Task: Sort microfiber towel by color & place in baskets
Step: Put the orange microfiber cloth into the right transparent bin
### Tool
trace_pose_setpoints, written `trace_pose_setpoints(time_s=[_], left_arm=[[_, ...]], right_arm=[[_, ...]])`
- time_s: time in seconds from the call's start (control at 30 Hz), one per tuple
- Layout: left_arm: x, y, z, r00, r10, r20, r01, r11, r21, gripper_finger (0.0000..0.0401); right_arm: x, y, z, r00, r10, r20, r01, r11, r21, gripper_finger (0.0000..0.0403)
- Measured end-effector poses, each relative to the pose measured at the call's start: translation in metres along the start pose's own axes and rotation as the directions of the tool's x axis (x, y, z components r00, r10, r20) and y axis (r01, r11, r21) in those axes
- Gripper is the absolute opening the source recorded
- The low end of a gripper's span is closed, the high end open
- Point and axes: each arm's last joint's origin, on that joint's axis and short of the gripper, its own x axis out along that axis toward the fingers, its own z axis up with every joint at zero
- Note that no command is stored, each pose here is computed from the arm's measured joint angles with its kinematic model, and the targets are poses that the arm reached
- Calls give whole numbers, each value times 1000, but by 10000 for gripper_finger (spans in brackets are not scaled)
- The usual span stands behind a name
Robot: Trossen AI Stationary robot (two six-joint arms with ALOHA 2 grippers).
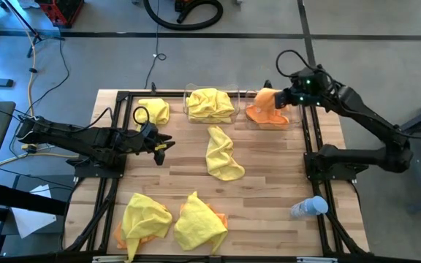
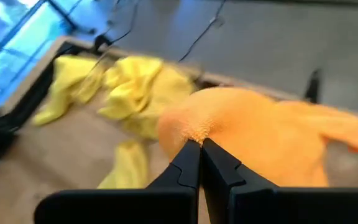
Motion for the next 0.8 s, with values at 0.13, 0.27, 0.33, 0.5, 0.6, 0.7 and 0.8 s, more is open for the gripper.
trace_pose_setpoints(time_s=[0.13,0.27,0.33,0.5,0.6,0.7,0.8], left_arm=[[0,0,0,1000,1,0,-1,1000,5,129],[0,0,0,1000,2,-2,-2,1000,6,129],[0,0,0,1000,1,-2,-1,1000,5,129],[0,0,0,1000,2,-2,-2,1000,5,129],[0,0,0,1000,2,-2,-2,1000,-4,129],[0,0,0,1000,2,-1,-2,1000,-21,129],[0,0,0,1000,2,-1,-2,1000,-21,129]], right_arm=[[0,2,-7,997,21,-75,-19,1000,15,0],[-3,-11,-21,970,-94,-222,106,993,44,0],[-5,-19,-24,947,-210,-244,223,974,26,0],[-5,-31,-14,898,-432,-83,429,902,-51,0],[1,-28,0,917,-397,32,398,914,-75,0],[12,-22,11,953,-294,80,301,948,-104,0],[29,-20,12,979,-204,5,203,972,-120,0]])
